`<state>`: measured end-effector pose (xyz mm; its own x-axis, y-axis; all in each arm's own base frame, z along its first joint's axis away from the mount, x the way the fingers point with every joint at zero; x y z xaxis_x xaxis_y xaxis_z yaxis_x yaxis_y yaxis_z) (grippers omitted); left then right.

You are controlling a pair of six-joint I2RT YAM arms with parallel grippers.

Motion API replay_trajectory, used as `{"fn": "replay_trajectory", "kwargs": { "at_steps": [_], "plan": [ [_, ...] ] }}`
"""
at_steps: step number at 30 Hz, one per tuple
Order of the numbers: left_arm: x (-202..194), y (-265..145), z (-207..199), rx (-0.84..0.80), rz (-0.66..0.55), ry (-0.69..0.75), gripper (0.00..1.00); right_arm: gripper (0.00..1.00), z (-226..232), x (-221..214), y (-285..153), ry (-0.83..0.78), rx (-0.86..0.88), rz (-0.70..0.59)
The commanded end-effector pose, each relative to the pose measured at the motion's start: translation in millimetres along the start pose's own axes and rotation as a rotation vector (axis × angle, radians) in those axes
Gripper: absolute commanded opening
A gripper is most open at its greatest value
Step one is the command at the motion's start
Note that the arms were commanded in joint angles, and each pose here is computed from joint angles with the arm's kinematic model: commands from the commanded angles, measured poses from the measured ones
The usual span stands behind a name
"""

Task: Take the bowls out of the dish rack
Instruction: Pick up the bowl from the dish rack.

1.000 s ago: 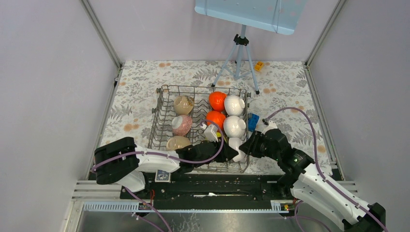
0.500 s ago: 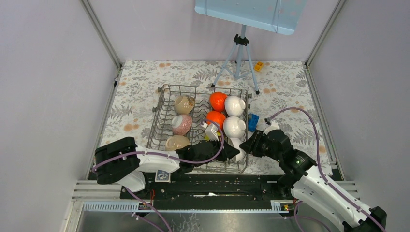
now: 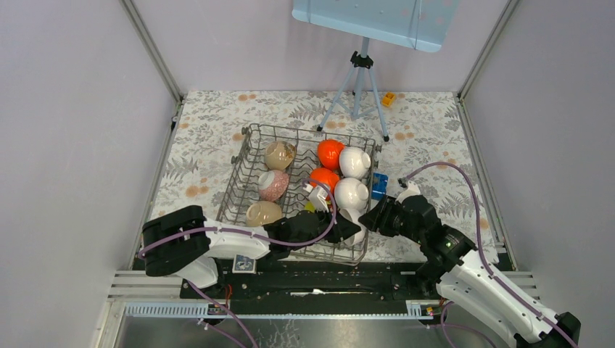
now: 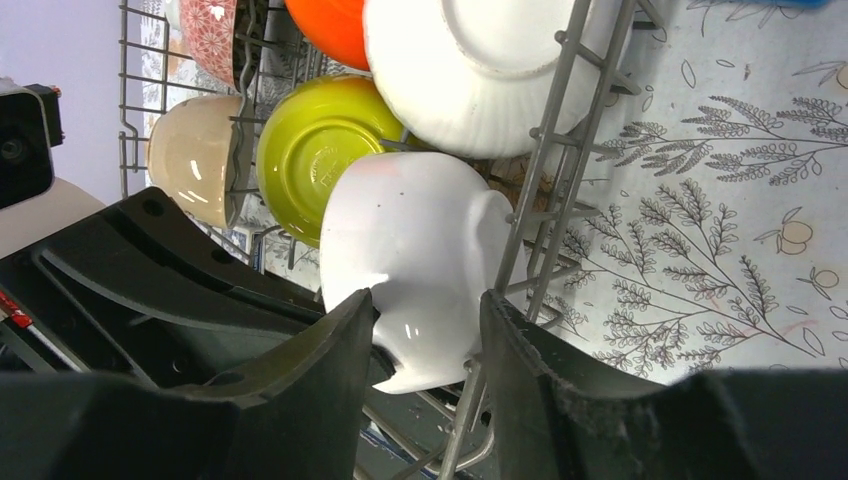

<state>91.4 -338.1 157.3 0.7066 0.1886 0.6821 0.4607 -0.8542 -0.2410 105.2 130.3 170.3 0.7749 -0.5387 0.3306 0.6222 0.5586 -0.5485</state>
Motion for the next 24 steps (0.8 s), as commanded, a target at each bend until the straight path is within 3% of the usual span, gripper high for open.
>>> {"fn": "replay_trajectory", "kwargs": {
  "at_steps": [1,13,24],
  "plan": [
    [20.5,-3.6,-27.0,-0.15,-0.102,-0.007,0.0,0.53,9.0,5.8,-9.2,-0.021,0.002,-0.025],
    [27.2,-16.2,-29.4,-0.171,-0.13,0.017,0.0,0.67,21.1,18.4,-26.6,-0.072,-0.008,-0.094],
    [36.7,-26.7,-36.9,-0.207,-0.157,0.026,0.0,0.71,31.9,23.1,-36.4,-0.084,0.024,-0.107]
  ]
}}
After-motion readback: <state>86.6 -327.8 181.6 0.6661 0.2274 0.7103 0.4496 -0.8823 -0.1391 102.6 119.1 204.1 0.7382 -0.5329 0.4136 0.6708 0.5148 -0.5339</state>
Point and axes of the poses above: each gripper's point midway between its finger pads, its own y axis out along the fingers, its own z axis along the line the jaws close on, x = y × z, the point moved 9 cm from there along -y, back along the fingers, and after that the axes turned 15 degrees about y, right-handed, at the moved point
